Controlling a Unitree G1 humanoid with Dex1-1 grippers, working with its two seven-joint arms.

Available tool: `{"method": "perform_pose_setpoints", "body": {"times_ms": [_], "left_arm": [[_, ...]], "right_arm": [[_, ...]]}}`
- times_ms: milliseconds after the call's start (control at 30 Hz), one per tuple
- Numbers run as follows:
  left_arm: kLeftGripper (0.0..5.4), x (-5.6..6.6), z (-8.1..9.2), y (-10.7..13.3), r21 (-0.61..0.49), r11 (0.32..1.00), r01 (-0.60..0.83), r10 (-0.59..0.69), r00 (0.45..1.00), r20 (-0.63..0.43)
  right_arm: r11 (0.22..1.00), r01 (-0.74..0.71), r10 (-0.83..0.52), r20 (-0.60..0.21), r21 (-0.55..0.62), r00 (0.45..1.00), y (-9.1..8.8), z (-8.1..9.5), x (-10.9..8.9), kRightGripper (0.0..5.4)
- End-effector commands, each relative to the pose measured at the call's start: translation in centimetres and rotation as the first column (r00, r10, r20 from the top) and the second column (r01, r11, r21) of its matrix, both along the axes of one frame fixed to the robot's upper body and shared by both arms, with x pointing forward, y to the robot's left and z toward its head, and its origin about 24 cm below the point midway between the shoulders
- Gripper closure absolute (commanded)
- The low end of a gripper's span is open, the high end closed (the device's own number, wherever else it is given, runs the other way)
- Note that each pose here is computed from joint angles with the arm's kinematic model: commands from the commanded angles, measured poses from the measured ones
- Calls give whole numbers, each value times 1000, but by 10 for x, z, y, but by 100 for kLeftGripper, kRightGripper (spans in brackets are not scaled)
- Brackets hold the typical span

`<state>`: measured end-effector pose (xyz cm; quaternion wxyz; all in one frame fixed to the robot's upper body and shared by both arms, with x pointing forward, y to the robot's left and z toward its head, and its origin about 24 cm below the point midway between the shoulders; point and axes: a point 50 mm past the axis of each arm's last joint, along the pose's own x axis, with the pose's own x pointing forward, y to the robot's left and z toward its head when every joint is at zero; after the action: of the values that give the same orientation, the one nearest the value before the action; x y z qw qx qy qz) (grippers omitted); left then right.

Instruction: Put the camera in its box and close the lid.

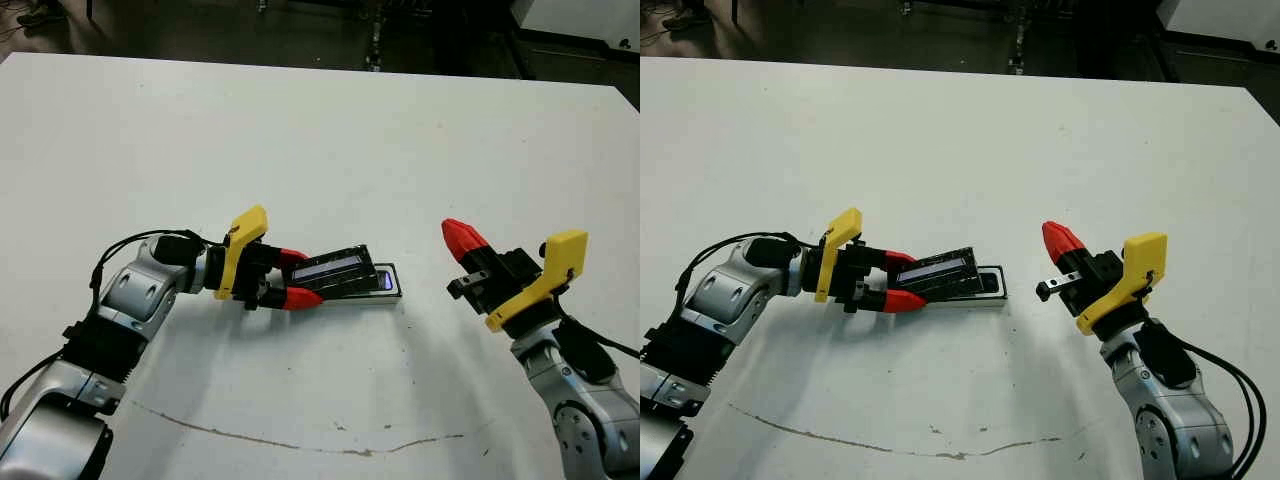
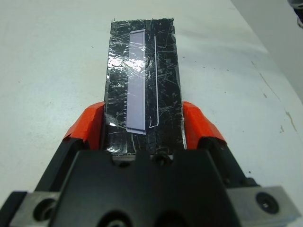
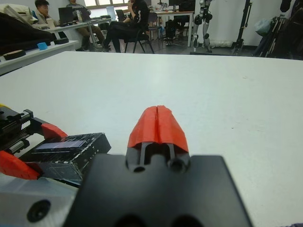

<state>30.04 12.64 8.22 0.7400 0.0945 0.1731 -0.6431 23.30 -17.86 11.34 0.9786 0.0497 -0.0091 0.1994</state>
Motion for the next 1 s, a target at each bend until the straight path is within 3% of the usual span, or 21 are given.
{"method": "perform_pose_setpoints", "body": {"times_ms": [33, 1000], "left_arm": [[221, -12, -24, -22, 10, 996, 92, -90, 990, -107], [221, -5, -28, -61, 8, 985, 171, -170, 982, -81]], "right_arm": [[1000, 5, -5, -16, -14, 1000, -3, -1, 0, 540], [1000, 13, -13, -12, -15, 1000, -4, -2, -2, 540]]}}
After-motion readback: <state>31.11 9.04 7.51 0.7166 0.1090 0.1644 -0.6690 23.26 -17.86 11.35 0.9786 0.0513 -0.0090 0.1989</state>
